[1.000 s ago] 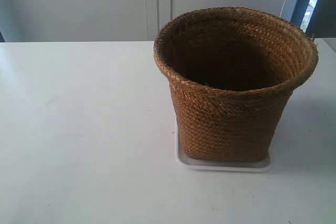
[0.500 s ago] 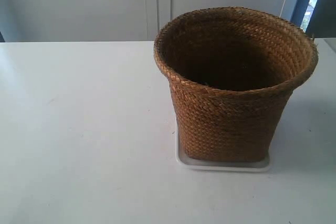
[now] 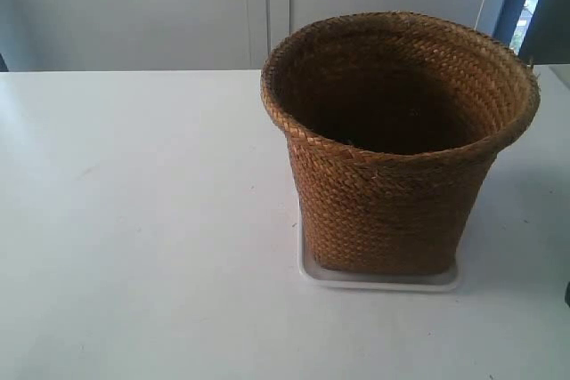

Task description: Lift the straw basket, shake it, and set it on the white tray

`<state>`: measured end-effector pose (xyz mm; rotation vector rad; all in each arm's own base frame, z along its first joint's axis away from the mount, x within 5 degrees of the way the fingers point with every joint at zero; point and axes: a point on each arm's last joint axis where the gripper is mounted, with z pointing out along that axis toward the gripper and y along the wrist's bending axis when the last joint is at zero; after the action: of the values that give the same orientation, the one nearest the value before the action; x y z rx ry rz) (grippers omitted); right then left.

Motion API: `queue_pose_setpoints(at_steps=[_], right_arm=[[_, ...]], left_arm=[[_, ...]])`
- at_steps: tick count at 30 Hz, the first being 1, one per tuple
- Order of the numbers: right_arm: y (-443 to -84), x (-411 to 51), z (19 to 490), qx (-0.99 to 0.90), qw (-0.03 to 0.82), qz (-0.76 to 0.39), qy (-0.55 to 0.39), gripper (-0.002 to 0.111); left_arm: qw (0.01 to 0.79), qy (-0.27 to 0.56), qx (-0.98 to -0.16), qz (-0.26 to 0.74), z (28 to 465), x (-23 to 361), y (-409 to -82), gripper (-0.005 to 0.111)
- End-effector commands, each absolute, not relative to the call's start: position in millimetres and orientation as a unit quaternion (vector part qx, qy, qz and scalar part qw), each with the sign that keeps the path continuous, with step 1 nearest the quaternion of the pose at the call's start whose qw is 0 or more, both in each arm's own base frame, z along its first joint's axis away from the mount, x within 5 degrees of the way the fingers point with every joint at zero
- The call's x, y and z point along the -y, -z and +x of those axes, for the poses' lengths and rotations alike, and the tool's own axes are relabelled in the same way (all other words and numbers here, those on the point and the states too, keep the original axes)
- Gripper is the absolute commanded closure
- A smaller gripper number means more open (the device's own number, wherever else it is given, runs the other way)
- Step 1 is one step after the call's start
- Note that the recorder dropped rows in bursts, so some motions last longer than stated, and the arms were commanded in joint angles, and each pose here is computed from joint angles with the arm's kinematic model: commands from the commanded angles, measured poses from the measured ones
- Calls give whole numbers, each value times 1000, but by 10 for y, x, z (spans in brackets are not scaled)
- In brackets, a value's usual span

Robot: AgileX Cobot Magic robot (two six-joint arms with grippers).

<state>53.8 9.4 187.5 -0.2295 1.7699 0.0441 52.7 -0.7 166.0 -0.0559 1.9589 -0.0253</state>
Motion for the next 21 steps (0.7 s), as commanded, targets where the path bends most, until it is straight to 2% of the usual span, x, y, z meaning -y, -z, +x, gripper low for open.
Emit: queue_pose_setpoints(at_steps=[1, 21], right_arm=[[-1849, -95, 533, -776, 623, -102, -20, 108], [-1818, -98, 525, -787, 609, -101, -24, 108]], left_arm=[[558, 15, -829, -25, 524, 12, -1649, 107], [558, 15, -829, -25, 524, 12, -1649, 107]])
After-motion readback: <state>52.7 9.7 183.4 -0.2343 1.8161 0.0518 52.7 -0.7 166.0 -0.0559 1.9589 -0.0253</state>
